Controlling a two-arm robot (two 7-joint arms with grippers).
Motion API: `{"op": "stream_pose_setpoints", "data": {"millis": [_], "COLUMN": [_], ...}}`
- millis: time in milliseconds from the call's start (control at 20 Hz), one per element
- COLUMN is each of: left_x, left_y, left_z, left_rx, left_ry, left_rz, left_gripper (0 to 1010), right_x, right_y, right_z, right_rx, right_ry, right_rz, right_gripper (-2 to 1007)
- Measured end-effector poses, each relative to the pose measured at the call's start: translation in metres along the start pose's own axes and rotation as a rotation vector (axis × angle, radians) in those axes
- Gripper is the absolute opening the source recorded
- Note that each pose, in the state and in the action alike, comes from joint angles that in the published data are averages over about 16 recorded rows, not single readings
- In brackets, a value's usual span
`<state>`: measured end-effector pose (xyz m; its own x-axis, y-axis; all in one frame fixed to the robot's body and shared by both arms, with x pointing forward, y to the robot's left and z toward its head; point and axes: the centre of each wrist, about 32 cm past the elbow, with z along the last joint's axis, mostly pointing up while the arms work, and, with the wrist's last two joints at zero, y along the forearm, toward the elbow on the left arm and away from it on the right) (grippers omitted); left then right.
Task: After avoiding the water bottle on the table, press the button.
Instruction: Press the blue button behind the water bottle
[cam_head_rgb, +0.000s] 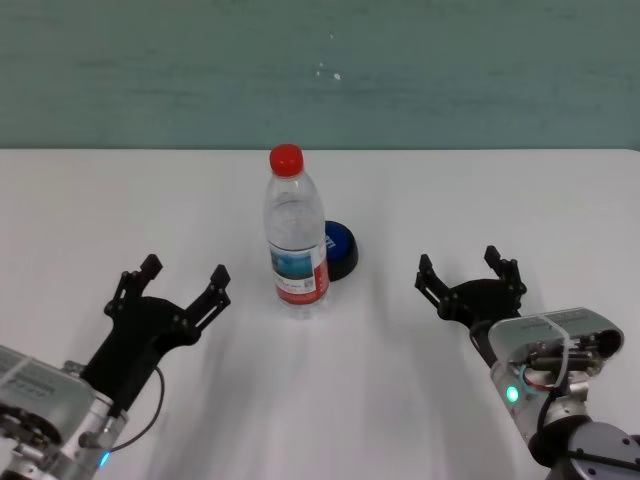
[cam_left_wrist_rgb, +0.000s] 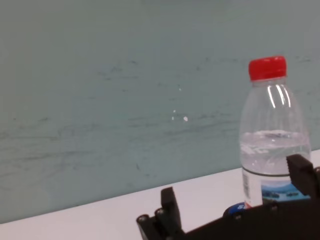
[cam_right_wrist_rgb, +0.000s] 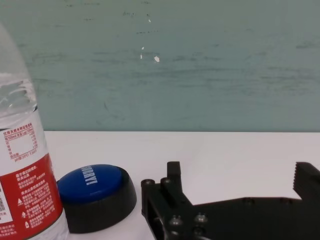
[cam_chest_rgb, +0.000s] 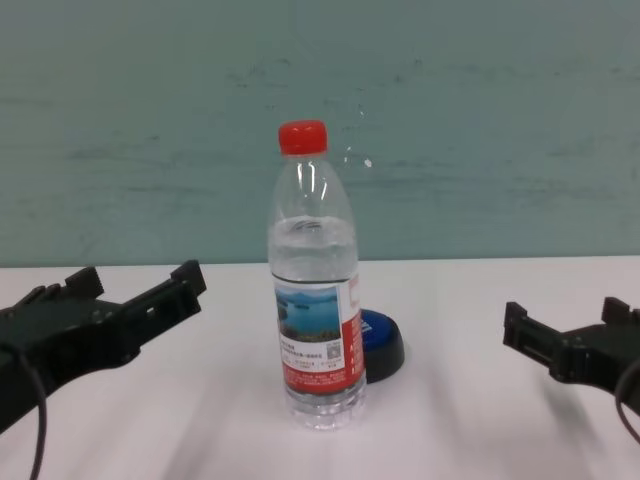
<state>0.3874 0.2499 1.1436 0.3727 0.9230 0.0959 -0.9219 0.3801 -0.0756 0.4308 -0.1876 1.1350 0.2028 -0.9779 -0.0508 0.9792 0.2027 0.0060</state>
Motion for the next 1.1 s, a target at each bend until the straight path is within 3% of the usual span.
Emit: {"op": "stream_pose_setpoints", "data": {"millis": [1100], "left_x": [0.0131], "left_y": [-0.021], "left_z": [-0.0043], "left_rx": [-0.005], "left_ry": [-0.007], "left_rz": [0.064], "left_gripper": [1010], "right_x": [0.0], "right_y": [0.0], "right_z": [0.0], "right_rx": [0.0], "right_ry": [0.0], "right_rz": [0.0], "right_gripper": [1004]}}
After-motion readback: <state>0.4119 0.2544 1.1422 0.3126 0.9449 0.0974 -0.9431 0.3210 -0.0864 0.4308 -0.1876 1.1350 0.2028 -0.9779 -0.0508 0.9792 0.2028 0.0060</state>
